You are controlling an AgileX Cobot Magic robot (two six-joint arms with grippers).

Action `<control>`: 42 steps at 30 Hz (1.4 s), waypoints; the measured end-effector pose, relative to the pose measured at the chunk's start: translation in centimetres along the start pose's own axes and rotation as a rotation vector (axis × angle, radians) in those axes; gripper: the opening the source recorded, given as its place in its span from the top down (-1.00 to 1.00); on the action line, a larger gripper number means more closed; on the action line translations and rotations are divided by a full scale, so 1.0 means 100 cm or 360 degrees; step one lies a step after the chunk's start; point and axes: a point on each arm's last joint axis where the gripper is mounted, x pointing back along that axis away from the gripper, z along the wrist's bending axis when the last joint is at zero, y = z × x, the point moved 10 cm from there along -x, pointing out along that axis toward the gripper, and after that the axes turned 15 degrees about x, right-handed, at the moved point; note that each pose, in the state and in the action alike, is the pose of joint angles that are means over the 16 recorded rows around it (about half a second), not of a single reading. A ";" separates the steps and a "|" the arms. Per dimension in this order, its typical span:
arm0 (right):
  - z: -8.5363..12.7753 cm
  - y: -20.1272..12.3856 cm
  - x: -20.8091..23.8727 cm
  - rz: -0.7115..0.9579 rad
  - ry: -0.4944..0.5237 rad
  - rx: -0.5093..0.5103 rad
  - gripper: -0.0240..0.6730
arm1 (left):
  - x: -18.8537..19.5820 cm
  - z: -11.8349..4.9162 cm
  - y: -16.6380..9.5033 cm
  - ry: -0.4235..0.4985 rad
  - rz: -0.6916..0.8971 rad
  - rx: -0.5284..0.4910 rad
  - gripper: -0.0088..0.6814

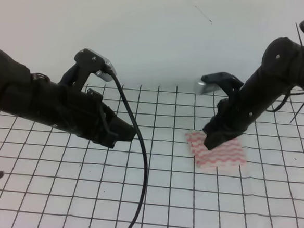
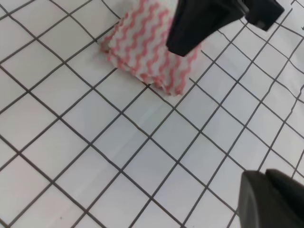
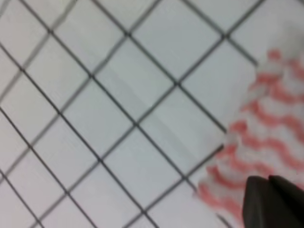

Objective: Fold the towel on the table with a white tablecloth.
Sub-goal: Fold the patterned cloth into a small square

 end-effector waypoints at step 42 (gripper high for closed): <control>-0.052 -0.035 0.025 0.0126 -0.0332 -0.0083 0.55 | 0.000 0.001 0.000 0.0005 -0.0004 -0.0003 0.98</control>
